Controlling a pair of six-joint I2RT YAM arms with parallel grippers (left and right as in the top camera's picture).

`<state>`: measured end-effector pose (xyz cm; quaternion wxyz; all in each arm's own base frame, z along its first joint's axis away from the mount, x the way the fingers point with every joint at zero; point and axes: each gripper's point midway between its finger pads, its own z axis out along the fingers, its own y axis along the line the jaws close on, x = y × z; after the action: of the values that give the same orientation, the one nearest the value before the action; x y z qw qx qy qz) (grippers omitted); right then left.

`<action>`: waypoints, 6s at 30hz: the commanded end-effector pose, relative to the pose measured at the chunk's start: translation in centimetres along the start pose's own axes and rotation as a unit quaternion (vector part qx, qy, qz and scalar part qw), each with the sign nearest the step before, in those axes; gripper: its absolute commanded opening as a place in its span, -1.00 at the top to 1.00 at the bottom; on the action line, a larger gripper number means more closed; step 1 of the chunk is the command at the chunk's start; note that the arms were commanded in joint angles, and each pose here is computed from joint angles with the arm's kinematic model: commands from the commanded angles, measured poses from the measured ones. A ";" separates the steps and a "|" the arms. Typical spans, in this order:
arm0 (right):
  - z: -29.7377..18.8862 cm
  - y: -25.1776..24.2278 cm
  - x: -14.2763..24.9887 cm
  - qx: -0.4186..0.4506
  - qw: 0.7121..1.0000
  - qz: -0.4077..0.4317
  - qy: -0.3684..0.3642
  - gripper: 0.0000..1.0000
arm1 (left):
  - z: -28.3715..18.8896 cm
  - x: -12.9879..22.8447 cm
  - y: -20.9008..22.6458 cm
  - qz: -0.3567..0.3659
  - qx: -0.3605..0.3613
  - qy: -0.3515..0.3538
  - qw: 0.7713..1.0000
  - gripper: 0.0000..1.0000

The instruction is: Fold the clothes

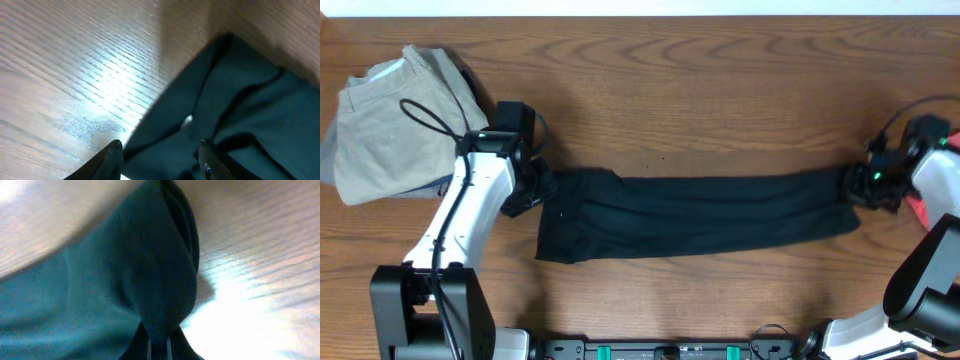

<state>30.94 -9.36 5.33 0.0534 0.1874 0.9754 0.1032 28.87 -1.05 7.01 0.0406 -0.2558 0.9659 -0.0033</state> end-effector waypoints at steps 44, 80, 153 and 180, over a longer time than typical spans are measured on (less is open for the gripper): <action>2.0 25.2 13.6 -0.069 0.949 -0.284 0.117 -0.22 | -0.5 -0.3 0.4 -0.002 -0.009 -0.004 1.000 -0.03; 2.0 19.1 8.7 0.094 0.971 -0.214 0.042 -0.31 | 8.6 8.8 -4.3 0.173 0.111 0.242 0.948 -0.17; -0.6 18.8 8.1 -0.168 0.938 -0.282 0.110 -0.35 | -8.7 2.9 -20.2 0.217 0.216 -0.040 0.951 0.23; 6.4 24.7 18.7 -0.259 0.862 -0.413 0.142 -0.19 | 6.1 2.2 -14.9 0.247 0.024 0.072 0.966 0.21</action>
<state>24.21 21.84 4.90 0.0161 -0.2884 0.8854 0.3642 34.83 -16.73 3.24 -0.0147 -0.0108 0.9963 -0.0837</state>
